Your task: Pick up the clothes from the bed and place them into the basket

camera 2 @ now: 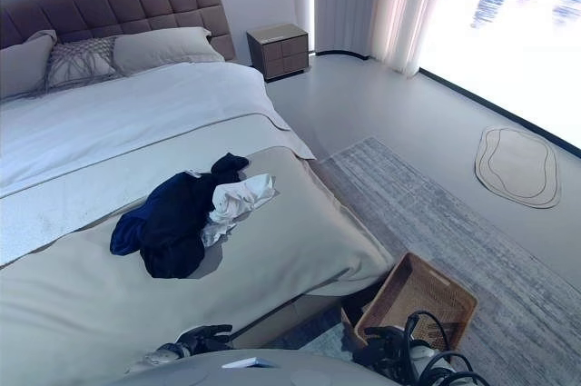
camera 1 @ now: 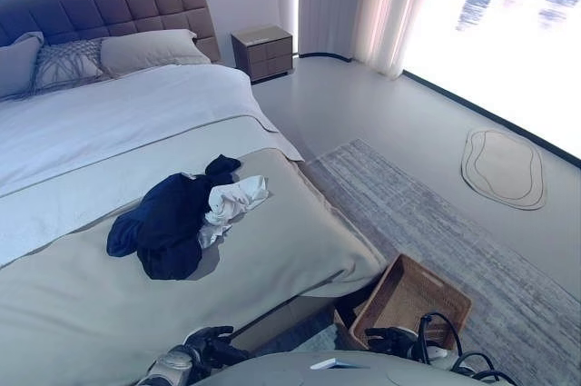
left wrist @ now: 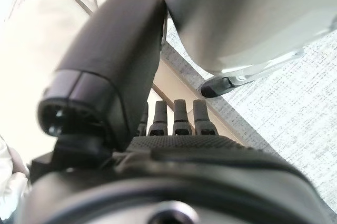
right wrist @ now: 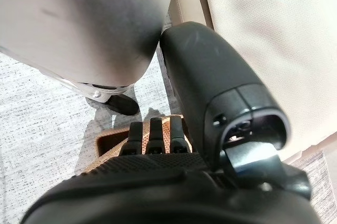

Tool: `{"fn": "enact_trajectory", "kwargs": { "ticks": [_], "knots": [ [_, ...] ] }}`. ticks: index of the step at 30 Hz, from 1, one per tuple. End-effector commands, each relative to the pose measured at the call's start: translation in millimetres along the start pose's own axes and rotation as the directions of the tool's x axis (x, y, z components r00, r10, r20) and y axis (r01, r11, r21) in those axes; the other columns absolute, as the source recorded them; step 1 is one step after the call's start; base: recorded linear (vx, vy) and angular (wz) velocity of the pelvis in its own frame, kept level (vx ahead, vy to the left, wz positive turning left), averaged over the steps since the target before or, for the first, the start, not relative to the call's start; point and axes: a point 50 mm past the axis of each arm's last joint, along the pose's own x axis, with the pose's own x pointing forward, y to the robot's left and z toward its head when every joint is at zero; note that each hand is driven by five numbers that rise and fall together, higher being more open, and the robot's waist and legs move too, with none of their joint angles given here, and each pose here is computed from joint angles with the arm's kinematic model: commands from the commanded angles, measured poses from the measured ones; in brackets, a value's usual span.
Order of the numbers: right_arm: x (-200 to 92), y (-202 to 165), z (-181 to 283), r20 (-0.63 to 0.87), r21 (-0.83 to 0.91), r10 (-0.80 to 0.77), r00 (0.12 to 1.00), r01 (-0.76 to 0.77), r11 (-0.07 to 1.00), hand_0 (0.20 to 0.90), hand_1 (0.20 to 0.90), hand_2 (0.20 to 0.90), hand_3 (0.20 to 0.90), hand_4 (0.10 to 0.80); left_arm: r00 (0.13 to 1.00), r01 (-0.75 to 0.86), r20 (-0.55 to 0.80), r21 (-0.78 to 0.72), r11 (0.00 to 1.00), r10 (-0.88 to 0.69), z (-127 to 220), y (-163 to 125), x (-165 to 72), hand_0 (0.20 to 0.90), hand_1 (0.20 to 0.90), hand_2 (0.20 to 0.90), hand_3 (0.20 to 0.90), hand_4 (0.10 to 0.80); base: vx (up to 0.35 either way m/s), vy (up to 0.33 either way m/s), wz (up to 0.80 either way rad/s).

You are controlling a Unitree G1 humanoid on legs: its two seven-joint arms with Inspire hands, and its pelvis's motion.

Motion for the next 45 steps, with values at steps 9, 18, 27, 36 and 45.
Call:
{"fn": "enact_trajectory", "kwargs": {
  "ticks": [9, 18, 27, 36, 45],
  "knots": [
    [0, -3, -1, -0.049, -0.073, 0.009, 0.999, -0.012, 0.997, 0.9, 0.9, 0.9, 0.9, 0.8, 1.0, 0.006, -0.014, 0.054, 0.999, -0.005, 7, 7, 1, 0.9, 0.9, 0.9, 0.9, 0.8, 0.0, 0.0, 0.0],
    [0, -1, 0, -0.028, 0.021, 0.035, 0.999, -0.035, 0.999, 0.9, 0.9, 0.9, 0.9, 0.8, 1.0, 0.001, -0.018, 0.055, 0.998, 0.0, 7, 9, 0, 0.9, 0.9, 0.9, 0.9, 0.8, 0.0, 0.0, 0.0],
    [-3, -8, 26, 0.266, 0.729, -0.059, 0.962, -0.161, 0.665, 0.9, 0.9, 0.9, 0.9, 0.8, 0.999, -0.009, -0.033, 0.011, 1.0, 0.009, -2, 8, -1, 0.9, 0.9, 0.9, 0.9, 0.8, 0.006, 0.015, -0.03],
    [-38, 17, 125, 0.75, 0.451, 0.044, 0.66, -0.559, 0.696, 0.9, 0.9, 0.9, 0.9, 0.8, 1.0, 0.001, 0.002, -0.015, 1.0, -0.001, -6, -4, -2, 0.9, 0.9, 0.9, 0.9, 0.8, 0.051, 0.05, -0.09],
    [-172, -26, 297, 0.982, -0.106, -0.036, 0.183, 0.707, 0.7, 0.9, 0.9, 0.9, 0.9, 0.8, 0.979, -0.035, 0.2, 0.033, 0.999, 0.028, 56, 8, -1, 0.9, 0.9, 0.9, 0.9, 0.8, -0.105, 0.063, 0.26]
  ]
}}
